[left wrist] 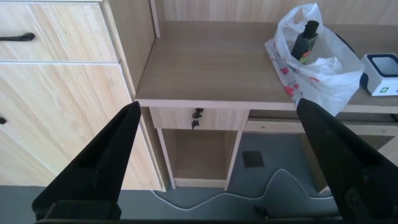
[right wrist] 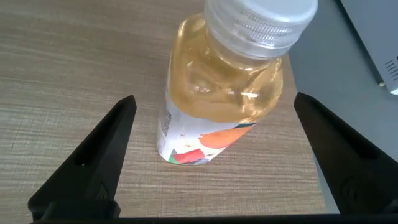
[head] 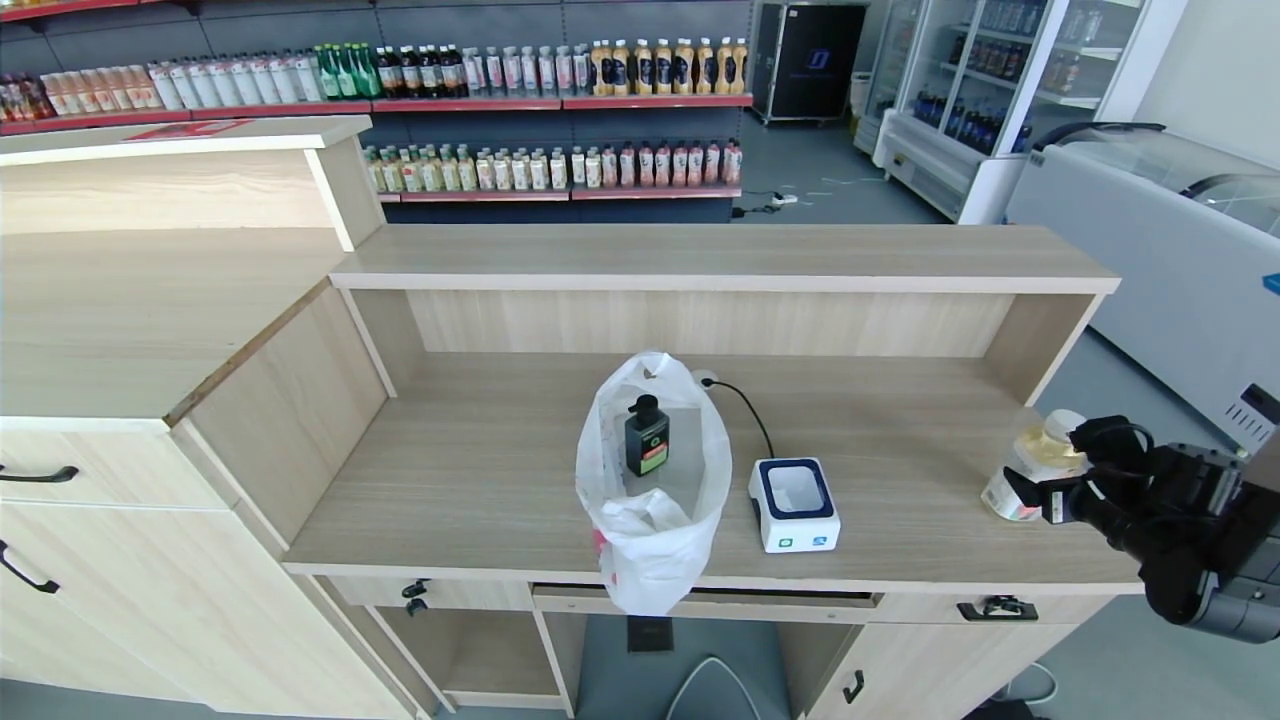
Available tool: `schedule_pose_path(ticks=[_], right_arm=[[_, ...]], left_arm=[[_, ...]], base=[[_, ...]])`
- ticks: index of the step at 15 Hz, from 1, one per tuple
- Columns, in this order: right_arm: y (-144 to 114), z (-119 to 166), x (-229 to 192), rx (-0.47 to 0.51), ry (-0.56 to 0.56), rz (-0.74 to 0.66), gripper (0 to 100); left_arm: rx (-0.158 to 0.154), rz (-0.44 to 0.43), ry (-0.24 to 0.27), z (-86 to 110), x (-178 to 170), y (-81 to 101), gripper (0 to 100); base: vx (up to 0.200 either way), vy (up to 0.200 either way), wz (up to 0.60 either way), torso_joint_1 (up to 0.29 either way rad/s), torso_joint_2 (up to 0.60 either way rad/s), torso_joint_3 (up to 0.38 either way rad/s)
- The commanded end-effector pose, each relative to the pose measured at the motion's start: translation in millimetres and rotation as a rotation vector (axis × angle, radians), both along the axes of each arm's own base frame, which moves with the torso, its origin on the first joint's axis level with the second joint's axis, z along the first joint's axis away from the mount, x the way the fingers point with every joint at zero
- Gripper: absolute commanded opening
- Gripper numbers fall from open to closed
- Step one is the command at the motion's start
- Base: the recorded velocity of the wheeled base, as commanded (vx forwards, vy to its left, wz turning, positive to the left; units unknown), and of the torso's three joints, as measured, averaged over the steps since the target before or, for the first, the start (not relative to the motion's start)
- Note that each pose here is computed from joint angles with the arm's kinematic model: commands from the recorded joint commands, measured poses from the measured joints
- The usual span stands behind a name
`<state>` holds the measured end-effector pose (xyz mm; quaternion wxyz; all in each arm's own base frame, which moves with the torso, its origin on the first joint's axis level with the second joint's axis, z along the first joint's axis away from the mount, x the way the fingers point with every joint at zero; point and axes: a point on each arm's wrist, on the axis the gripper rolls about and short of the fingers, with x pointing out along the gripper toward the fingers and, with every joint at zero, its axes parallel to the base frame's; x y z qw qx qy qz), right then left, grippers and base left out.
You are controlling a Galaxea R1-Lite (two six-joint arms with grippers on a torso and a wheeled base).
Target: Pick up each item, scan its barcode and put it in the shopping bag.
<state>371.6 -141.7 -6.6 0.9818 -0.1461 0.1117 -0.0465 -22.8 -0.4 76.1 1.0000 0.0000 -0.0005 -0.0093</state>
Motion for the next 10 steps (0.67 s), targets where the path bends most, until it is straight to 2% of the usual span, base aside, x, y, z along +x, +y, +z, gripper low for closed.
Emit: schedule_pose_path(ticks=[1,10], right_arm=[[4,-10,2,-0.001,0.023,0.012,100],[-3,-21,19,-0.037,-0.005,0.017,100]], left_arm=[[0.0,0.0,0.0,0.0,0,0.0,100],[0.0,0.0,0.0,0.0,0,0.0,100]], base=[[0.0,0.0,0.0,0.0,0.0,0.0],[0.0,0.0,0.0,0.0,0.0,0.0]])
